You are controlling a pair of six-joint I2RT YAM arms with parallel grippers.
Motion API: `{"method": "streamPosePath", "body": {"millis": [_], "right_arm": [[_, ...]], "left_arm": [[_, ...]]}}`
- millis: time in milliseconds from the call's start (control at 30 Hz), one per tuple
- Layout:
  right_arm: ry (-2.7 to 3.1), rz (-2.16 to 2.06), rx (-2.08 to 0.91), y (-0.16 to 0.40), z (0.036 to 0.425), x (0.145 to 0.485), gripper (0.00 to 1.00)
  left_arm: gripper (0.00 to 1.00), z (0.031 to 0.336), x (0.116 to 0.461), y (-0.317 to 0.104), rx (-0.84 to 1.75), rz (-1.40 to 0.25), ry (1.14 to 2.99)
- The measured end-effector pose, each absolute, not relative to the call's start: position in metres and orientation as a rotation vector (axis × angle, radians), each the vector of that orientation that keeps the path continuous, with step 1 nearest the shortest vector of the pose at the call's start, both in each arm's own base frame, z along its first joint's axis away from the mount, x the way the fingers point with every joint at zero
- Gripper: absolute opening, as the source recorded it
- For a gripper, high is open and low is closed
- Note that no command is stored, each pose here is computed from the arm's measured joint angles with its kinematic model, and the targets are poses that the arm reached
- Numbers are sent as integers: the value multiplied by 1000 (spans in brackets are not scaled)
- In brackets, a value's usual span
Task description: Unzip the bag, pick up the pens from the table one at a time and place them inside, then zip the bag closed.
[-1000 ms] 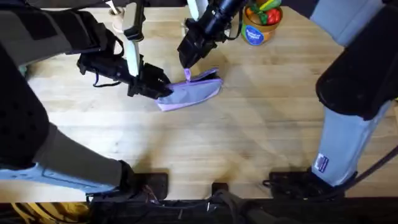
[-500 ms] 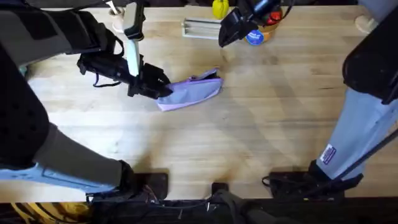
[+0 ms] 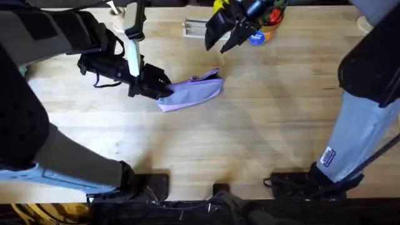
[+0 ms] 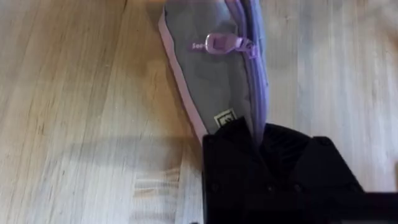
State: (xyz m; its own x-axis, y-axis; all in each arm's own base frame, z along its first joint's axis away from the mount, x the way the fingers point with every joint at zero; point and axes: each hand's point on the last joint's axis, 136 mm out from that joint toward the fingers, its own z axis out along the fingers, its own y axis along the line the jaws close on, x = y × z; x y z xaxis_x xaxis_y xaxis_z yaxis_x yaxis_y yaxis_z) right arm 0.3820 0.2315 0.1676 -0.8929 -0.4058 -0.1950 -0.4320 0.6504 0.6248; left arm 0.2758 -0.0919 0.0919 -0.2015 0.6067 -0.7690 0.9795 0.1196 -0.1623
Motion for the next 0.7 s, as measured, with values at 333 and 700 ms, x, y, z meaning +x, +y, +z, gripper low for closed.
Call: {"method": "streamPosePath", "body": {"millis": [333,700], "right_arm": [[2737,790,-794,243,208,385,997],[2789,381,-818,206,235,356,996]], "left_arm": [[45,92,276,-92,1532,-916,1873],[45,92,275,-92,1527,-923,1879]]}}
